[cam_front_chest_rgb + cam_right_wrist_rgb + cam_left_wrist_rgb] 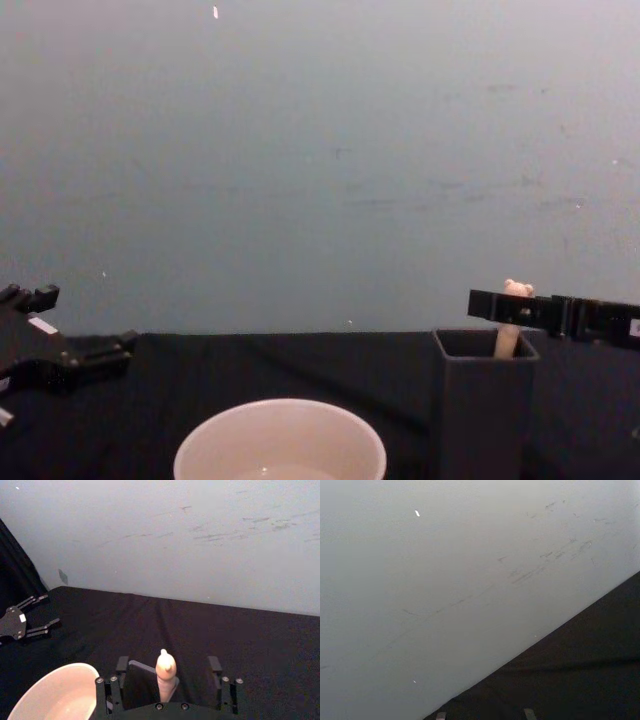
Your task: Pick up the stirring spoon with one hand, stir inside the cup, then place it back in its original position.
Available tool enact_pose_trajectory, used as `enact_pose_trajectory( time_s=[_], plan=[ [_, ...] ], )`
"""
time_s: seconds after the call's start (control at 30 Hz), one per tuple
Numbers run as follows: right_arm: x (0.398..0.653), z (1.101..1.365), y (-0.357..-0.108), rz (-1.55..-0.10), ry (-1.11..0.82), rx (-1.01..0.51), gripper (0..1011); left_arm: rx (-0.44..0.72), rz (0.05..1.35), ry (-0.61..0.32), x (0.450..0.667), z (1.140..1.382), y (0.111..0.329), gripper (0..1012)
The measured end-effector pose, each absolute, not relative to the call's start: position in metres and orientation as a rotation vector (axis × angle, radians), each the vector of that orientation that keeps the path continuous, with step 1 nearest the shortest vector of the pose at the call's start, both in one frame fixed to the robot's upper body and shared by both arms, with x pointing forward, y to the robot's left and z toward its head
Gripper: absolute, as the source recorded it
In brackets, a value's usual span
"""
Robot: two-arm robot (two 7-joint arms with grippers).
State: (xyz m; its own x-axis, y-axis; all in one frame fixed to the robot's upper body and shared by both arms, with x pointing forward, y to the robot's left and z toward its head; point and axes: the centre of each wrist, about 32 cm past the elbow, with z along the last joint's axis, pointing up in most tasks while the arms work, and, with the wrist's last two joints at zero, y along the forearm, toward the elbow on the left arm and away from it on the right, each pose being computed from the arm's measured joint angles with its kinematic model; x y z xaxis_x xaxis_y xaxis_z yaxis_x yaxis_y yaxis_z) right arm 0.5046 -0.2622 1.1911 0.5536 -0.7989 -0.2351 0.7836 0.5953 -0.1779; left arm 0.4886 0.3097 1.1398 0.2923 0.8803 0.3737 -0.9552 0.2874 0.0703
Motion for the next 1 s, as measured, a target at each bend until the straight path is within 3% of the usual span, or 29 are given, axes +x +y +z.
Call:
enact_pose_trajectory(
  time_s=[0.37,0.7,0.83,1.0],
  plan=[
    [0.505,1.197,-0.26,-0.967,0.269,-0.01,1000,0.304,1.248,-0.285,0.489,1.14,0.31,1001],
    [0.52,1.221,-0.266,-1.203,0.163,0.168,1000,0.305,1.248,-0.285,0.489,1.14,0.31,1001],
    [0.522,1.202,-0.264,-1.338,0.064,0.09,1000,0.304,1.248,-0.285,0.489,1.14,0.31,1001],
    [0.513,1.17,-0.264,-1.394,0.034,-0.046,1000,0.305,1.248,-0.285,0.489,1.14,0.31,1001]
  ],
)
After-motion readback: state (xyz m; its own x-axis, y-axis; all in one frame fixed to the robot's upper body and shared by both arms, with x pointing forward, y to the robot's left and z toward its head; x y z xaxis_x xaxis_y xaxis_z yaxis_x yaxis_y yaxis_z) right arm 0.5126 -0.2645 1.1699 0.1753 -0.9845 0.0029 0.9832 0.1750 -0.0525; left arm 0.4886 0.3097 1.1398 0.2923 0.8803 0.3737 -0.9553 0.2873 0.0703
